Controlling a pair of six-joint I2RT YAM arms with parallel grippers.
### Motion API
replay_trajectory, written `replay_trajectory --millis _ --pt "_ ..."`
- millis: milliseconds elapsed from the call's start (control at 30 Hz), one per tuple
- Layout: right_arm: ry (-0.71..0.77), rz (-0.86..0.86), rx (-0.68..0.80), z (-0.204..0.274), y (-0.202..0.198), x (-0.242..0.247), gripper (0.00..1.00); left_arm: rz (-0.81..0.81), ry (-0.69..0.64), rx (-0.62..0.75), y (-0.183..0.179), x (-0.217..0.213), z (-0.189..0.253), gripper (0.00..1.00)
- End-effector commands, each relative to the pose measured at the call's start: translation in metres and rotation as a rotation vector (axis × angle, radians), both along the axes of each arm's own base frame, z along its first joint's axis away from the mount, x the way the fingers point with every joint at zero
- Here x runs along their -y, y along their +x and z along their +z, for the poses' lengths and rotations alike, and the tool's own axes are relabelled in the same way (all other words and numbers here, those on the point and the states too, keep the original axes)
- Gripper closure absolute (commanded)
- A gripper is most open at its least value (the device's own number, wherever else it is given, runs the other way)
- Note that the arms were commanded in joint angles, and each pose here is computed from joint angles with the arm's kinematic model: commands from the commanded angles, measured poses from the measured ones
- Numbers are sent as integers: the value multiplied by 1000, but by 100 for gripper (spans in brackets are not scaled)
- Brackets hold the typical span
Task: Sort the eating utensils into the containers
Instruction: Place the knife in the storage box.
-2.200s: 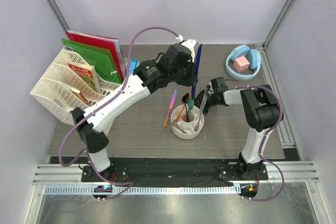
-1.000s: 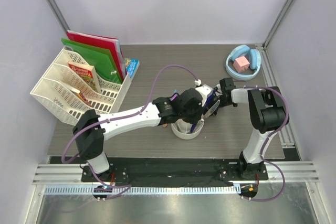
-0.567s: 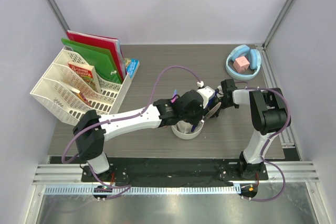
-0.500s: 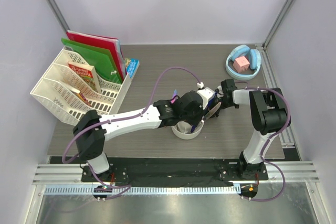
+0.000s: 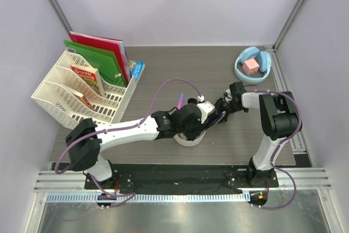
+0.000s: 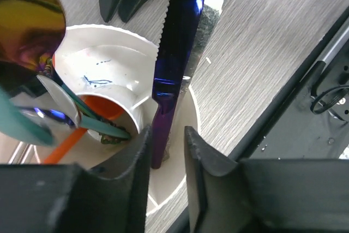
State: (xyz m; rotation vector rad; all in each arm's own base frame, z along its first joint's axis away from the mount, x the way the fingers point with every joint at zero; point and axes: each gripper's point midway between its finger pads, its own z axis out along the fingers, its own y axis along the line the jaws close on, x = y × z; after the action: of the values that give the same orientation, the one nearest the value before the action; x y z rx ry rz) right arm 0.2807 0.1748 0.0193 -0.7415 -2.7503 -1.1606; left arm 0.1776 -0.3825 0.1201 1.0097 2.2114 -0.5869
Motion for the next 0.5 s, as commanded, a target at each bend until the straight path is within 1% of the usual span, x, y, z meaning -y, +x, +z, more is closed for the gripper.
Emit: replay_trajectory --millis 0,233,333,467 --pt "-63 -15 -32 -9 0 8 70 -13 -35 77 6 -1 29 68" --pt "-72 -24 -30 -9 3 9 70 -18 -74 137 11 -1 60 63" --pt "-76 -20 -30 -10 1 9 70 -2 -114 162 16 0 83 62" --pt "-82 -8 -38 -13 -5 11 70 61 -191 194 32 -4 131 59"
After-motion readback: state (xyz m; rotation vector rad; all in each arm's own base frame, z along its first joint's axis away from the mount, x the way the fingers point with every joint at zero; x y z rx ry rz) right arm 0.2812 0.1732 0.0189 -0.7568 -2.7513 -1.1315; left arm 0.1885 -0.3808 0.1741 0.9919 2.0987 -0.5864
